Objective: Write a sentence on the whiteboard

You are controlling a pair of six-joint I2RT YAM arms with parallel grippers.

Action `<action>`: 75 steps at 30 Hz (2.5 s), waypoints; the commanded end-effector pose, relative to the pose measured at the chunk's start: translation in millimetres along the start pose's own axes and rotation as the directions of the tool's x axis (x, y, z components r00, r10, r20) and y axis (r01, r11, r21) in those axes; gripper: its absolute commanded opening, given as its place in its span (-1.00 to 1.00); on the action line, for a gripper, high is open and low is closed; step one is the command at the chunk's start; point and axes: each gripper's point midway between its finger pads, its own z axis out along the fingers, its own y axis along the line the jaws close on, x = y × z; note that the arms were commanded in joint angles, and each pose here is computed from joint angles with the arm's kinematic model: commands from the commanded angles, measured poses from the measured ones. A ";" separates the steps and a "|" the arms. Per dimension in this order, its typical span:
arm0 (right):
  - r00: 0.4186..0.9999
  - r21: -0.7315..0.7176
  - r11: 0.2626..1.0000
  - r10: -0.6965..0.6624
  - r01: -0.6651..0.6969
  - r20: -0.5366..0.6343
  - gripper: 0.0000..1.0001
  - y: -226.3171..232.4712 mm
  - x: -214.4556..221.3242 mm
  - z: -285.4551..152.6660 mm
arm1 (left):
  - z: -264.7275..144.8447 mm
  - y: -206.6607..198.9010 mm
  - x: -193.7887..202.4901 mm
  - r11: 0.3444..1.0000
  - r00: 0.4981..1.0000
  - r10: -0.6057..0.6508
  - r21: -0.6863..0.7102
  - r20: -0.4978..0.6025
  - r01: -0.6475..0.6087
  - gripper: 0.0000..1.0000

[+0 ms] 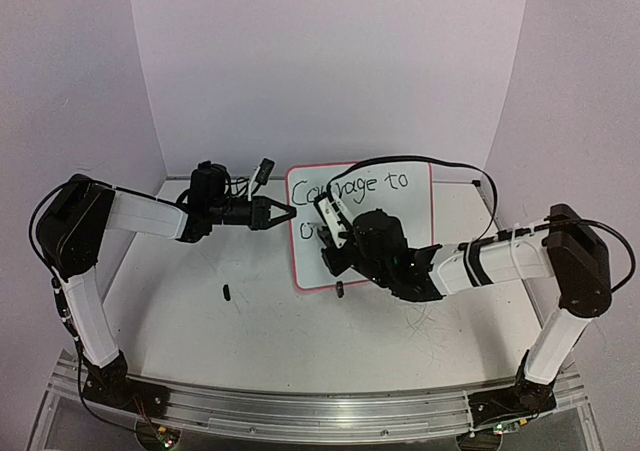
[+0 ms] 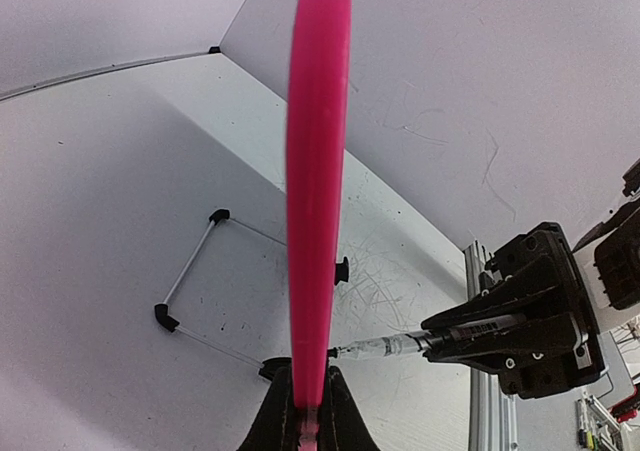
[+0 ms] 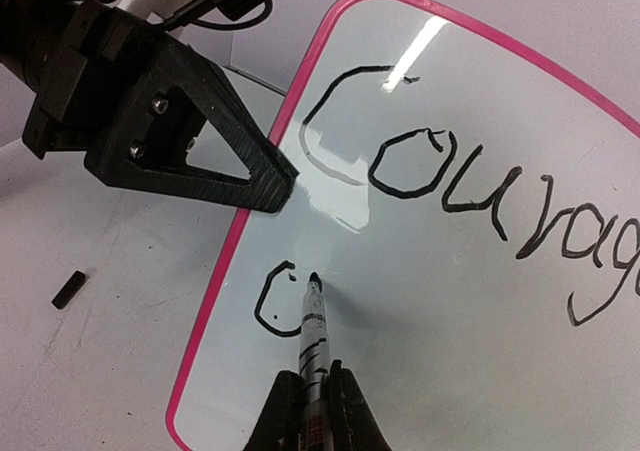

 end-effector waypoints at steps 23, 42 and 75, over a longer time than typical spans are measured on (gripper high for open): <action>0.995 -0.030 0.999 0.028 -0.025 0.095 -1.00 -11.2 -27.7 -24.7 | -5.8 -31.3 -22.7 0.992 0.995 0.096 0.072 0.039 -0.099 -1.00; 0.998 0.016 1.000 0.011 -0.012 0.062 -1.00 -12.0 -22.4 -4.6 | -5.7 -32.0 -23.0 0.992 0.994 0.099 0.077 0.038 -0.101 -1.00; 0.999 0.006 1.000 0.029 -0.029 -0.032 -1.00 -8.6 14.2 -6.6 | -5.0 -31.4 -22.2 0.992 0.995 0.095 0.078 0.035 -0.098 -1.00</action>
